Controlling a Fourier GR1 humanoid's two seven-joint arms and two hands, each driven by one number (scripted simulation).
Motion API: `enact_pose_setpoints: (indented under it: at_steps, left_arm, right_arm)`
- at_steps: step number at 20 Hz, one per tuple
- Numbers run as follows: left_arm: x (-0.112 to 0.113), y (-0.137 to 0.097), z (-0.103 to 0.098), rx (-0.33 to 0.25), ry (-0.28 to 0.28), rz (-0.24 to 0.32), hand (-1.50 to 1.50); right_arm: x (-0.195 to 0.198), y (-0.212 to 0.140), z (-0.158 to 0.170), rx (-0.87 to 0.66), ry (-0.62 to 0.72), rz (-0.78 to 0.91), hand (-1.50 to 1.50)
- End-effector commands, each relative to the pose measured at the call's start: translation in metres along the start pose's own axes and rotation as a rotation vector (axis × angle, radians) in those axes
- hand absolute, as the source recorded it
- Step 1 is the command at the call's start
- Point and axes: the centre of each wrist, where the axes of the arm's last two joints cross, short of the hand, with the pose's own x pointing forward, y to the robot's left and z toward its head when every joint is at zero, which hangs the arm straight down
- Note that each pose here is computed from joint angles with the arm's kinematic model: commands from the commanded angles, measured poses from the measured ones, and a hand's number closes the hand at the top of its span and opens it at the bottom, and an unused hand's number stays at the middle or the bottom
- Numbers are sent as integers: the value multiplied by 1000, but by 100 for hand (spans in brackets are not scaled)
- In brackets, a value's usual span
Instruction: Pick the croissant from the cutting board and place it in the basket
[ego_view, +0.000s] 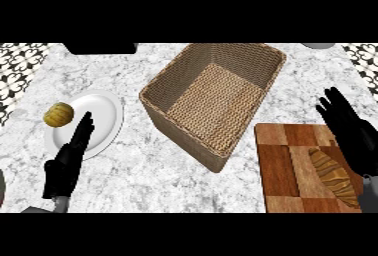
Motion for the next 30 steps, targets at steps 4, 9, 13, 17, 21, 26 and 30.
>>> enact_pose_setpoints:
  at_steps: [4, 9, 13, 17, 21, 26, 30]
  left_arm:
    - [53, 25, -33, -14, -230, -111, 0]
    - [64, 35, -39, -45, -258, -130, 0]
    - [73, 32, -39, -53, -251, -128, 0]
    - [74, 44, -47, -32, -246, -118, 0]
    - [68, 43, -40, -45, -240, -136, 0]
    - [75, 42, -46, -75, -255, -133, 0]
    - [86, 43, -48, -102, -271, -113, 0]
  right_arm:
    - [19, 49, -7, 581, -157, -7, 150]
    - [-24, 110, 32, 847, -122, -439, 150]
    - [4, 92, 84, 777, -272, -125, -150]
    - [61, 68, 68, 603, -435, 240, -150]
    - [114, 38, 61, 467, -426, 671, -150]
    - [177, 27, 63, 601, -314, 1143, -150]
    - [199, 21, 62, 797, -156, 1356, -150]
